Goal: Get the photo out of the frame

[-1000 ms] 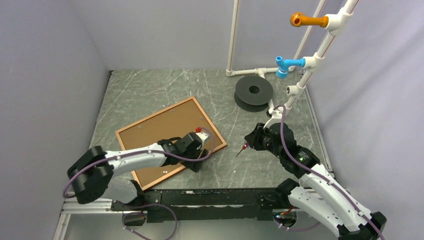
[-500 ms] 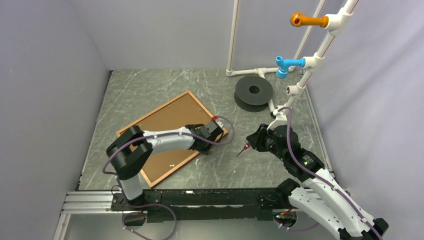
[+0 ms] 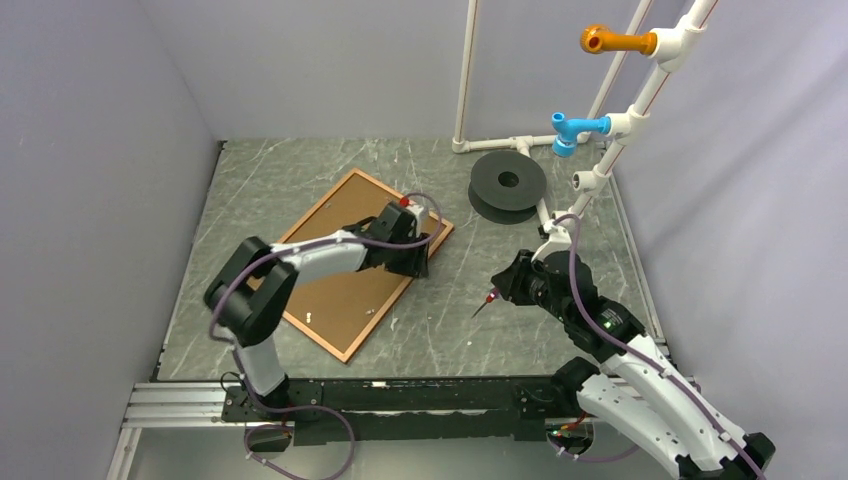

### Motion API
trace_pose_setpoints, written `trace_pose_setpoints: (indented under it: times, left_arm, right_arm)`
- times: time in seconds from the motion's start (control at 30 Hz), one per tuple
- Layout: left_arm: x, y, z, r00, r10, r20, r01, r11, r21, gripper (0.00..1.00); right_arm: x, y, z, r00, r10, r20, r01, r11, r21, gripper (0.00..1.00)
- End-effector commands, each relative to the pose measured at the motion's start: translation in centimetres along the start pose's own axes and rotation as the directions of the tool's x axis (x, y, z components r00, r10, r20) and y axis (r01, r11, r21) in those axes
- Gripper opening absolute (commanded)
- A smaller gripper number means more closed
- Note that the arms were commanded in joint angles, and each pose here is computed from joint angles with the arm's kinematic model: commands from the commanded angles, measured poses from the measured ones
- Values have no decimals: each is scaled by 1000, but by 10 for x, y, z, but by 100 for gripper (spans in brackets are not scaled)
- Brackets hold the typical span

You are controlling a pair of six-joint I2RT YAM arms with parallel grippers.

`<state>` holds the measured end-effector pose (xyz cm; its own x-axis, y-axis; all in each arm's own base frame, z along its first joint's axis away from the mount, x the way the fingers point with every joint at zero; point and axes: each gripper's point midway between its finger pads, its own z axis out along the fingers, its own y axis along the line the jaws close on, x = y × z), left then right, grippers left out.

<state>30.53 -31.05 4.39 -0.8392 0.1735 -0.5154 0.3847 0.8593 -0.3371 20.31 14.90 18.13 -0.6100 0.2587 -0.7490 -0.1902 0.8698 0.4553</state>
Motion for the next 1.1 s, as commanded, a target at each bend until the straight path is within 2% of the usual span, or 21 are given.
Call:
trace_pose_setpoints:
  times: [0.0, 0.07, 0.27, 0.4, 0.57, 0.83, 1.07]
  left_arm:
    - [-7, -42, -62, 992, -21, 127, -4, 981, 196, 60]
    - [7, -34, -83, 988, -13, 157, -18, 981, 193, 62]
    - [80, 11, -114, 991, -25, 133, 11, 995, 102, 65]
    - [118, 31, -122, 991, -68, 117, 60, 996, 68, 64]
    - [147, 46, -118, 991, -106, 85, 102, 994, 41, 64]
    - [171, 11, -105, 988, -149, 30, 141, 974, 179, 60]
    - [165, -61, -89, 995, -95, -20, 96, 938, 333, 60]
  right_arm:
    - [-2, 11, 9, 1000, 19, 2, -19, 999, -47, 0]
    - [0, 11, 13, 1000, 19, -5, -19, 998, -51, 0]
    - [6, 17, 27, 999, 22, -36, -25, 997, -73, 0]
    - [11, 23, 36, 998, 35, -61, -41, 994, -101, 0]
    - [17, 30, 46, 995, 39, -91, -50, 991, -123, 0]
    - [21, 32, 50, 994, 42, -98, -54, 991, -120, 0]
    - [14, 25, 50, 997, 39, -72, -44, 996, -73, 0]
